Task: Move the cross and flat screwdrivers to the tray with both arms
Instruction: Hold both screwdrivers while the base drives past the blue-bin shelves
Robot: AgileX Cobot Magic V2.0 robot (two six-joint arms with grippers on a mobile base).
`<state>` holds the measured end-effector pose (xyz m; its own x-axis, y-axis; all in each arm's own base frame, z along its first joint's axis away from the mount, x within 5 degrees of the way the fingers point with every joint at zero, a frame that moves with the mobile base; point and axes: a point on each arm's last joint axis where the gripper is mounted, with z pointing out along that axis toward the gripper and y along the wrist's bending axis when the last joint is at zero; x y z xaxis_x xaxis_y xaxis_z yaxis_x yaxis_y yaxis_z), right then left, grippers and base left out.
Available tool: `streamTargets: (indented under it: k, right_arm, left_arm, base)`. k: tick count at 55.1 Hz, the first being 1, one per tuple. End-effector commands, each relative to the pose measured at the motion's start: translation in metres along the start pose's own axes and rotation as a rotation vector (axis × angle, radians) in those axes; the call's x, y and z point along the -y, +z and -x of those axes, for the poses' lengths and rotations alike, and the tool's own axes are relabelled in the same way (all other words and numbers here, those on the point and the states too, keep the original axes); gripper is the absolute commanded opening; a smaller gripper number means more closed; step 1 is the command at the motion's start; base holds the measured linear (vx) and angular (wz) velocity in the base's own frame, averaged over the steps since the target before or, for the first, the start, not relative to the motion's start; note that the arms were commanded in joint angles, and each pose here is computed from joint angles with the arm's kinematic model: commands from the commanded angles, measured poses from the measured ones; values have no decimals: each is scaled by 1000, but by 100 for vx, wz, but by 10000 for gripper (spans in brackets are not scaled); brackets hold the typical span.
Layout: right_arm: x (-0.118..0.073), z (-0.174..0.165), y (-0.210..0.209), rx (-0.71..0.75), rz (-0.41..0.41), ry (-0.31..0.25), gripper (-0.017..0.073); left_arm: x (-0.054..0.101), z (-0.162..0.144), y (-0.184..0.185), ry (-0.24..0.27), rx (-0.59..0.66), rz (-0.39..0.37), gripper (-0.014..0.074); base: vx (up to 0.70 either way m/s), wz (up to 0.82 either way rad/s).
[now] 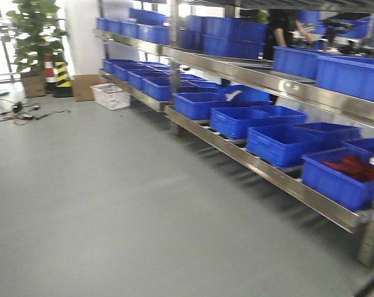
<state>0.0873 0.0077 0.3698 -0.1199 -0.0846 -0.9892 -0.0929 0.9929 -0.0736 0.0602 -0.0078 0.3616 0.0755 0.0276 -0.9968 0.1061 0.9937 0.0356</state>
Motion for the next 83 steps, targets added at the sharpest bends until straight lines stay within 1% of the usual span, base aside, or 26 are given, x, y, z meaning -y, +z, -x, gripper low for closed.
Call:
streamTargets:
  k: [1, 49, 83]
  right_arm:
    - [3, 17, -2, 109, -33, -3, -8]
    - [3, 17, -2, 109, -33, -3, -8]
    - [3, 17, -2, 109, -33, -3, -8]
  left_arm:
    - [-1, 16, 0, -11, 107, 9, 0]
    - [-1, 16, 0, -11, 107, 9, 0]
    - [-1, 16, 0, -11, 107, 9, 0]
  base:
    - [55, 50]
    - [58, 33]
    - [63, 2]
